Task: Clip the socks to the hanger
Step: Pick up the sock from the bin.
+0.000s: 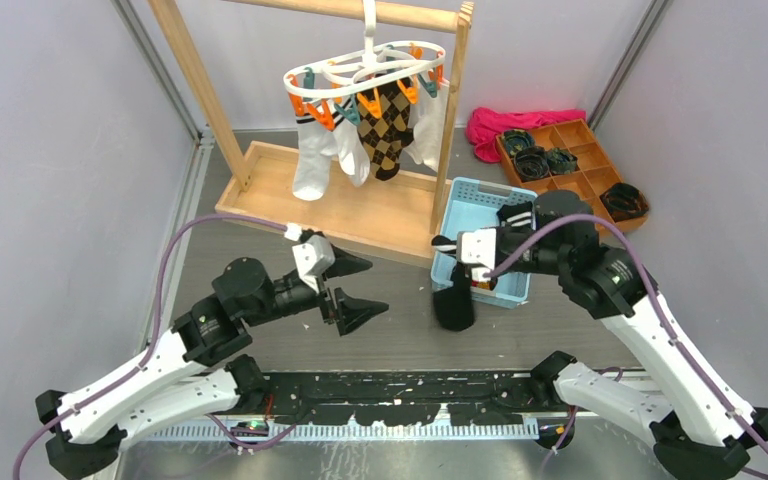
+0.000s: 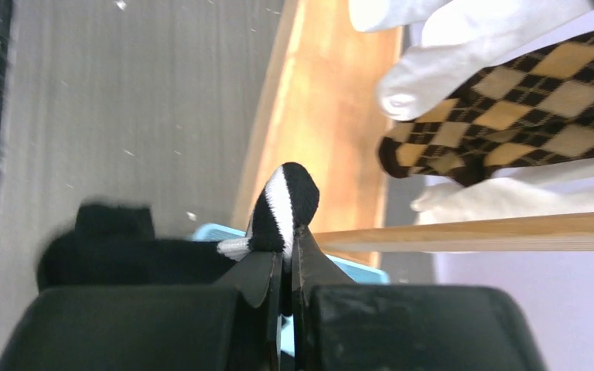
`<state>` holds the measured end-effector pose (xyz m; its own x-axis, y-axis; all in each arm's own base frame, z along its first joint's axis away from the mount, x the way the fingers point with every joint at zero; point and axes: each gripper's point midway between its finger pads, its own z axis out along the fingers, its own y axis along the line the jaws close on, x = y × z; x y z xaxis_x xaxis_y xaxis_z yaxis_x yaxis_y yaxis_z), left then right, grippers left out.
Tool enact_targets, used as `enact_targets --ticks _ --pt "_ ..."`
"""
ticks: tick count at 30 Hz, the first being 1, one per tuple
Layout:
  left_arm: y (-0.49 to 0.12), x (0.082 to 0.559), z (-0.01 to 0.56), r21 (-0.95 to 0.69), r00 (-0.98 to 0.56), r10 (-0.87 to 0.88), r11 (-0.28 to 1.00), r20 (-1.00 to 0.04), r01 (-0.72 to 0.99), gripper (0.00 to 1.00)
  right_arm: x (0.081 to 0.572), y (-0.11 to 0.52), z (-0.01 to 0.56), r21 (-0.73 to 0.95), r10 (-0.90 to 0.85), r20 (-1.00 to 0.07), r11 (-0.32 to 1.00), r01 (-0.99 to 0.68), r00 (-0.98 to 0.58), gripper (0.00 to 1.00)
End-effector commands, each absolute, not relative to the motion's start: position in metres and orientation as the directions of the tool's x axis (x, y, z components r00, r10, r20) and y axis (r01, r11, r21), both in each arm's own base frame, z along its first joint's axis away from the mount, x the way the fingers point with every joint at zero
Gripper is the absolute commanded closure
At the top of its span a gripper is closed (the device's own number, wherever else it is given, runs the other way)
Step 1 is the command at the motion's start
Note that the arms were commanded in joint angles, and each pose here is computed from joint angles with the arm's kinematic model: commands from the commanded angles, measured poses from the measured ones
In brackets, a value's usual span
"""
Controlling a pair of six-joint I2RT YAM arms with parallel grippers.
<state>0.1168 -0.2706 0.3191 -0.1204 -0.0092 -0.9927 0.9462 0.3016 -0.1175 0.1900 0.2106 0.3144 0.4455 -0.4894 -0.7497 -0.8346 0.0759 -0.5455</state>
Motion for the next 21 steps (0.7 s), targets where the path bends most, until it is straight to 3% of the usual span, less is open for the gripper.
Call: enact_targets --ticks 1,8,15,21 --pt "-0.268 0.138 0.361 -0.273 -0.176 -0.274 0.373 -0.945 0.887 0.14 0.197 0.198 0.347 -0.816 -0.502 -0.489 -0.027 -0.578 0.714 0.99" --pt "-0.292 0.155 0.376 -0.47 -0.322 -0.443 0.281 -0.837 0.836 0.14 0.192 0.213 0.36 -0.932 -0.379 -0.315 -0.049 -0.358 0.87 0.99" --pt "-0.299 0.168 0.374 -0.536 -0.37 -0.504 0.234 -0.781 0.811 0.17 0.182 0.231 0.369 -0.949 -0.286 -0.285 -0.049 -0.311 0.915 0.99" --pt "-0.301 0.18 0.383 -0.633 -0.484 -0.553 0.107 -0.678 0.766 0.24 0.172 0.248 0.367 -0.953 -0.231 -0.271 -0.075 -0.295 0.934 0.99"
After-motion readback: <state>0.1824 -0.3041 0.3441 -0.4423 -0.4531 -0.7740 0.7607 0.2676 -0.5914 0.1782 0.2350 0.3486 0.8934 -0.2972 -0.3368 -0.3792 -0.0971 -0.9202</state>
